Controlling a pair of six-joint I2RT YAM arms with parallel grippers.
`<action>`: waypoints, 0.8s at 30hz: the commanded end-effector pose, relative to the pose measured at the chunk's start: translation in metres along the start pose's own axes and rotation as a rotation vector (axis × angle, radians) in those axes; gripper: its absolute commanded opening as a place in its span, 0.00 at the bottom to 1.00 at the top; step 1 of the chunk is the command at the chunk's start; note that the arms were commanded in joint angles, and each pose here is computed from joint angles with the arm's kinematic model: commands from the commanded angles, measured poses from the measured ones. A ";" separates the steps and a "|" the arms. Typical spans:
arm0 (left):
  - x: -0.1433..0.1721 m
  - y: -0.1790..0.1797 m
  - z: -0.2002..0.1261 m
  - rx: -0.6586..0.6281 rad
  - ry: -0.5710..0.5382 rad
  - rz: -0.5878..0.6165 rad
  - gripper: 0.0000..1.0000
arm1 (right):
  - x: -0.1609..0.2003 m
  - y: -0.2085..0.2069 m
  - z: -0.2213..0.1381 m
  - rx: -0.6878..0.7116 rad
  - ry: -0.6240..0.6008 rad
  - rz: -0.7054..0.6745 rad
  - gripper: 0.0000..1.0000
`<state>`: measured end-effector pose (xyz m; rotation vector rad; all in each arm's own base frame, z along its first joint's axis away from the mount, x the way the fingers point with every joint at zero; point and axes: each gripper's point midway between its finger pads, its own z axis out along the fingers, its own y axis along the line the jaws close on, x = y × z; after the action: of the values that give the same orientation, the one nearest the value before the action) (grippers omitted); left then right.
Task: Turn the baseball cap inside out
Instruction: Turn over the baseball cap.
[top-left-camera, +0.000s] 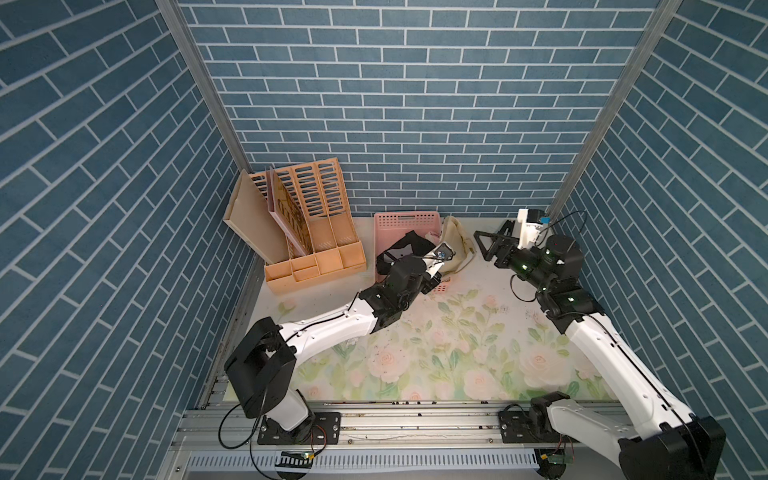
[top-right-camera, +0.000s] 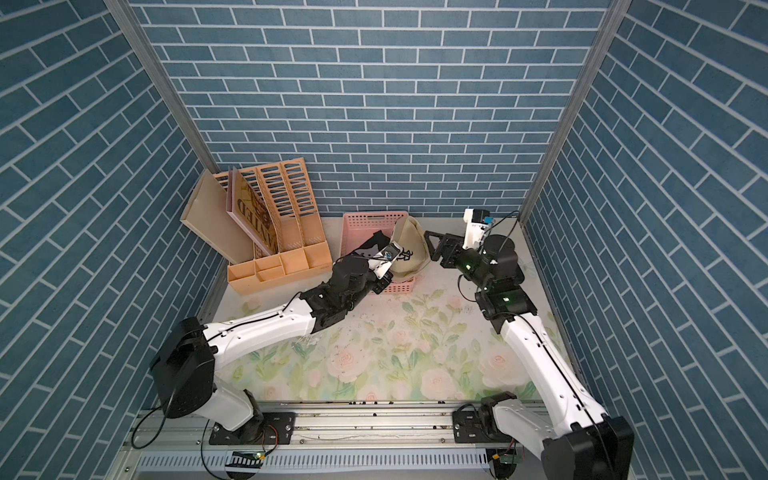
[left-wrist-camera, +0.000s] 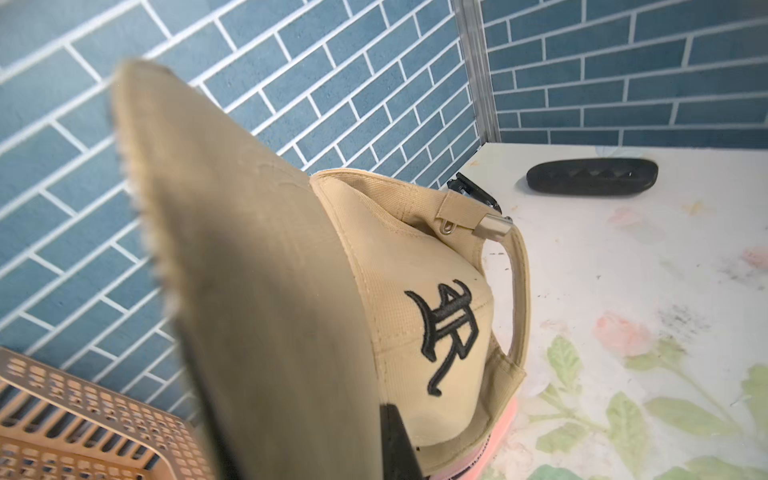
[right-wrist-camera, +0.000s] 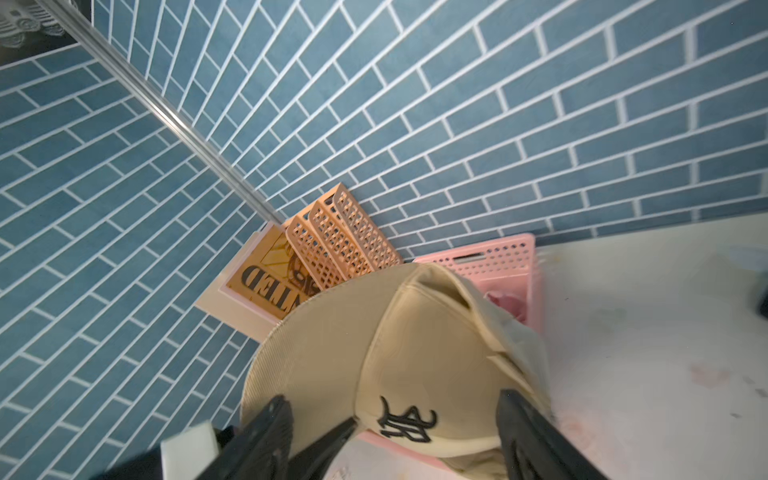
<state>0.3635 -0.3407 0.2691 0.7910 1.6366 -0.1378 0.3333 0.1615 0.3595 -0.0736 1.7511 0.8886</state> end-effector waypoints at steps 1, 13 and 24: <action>-0.028 0.012 -0.011 0.082 -0.041 -0.224 0.00 | 0.030 -0.016 -0.008 0.050 0.085 -0.083 0.80; -0.030 0.035 -0.026 0.043 -0.049 -0.322 0.00 | 0.084 -0.033 0.028 0.099 0.188 -0.077 0.67; -0.052 0.032 -0.051 0.119 -0.133 -0.361 0.00 | 0.097 -0.089 0.064 0.173 0.226 0.002 0.23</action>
<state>0.3515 -0.3104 0.3089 0.5697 1.7236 -0.4394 0.3772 0.1784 0.2210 -0.0772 2.0744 0.7294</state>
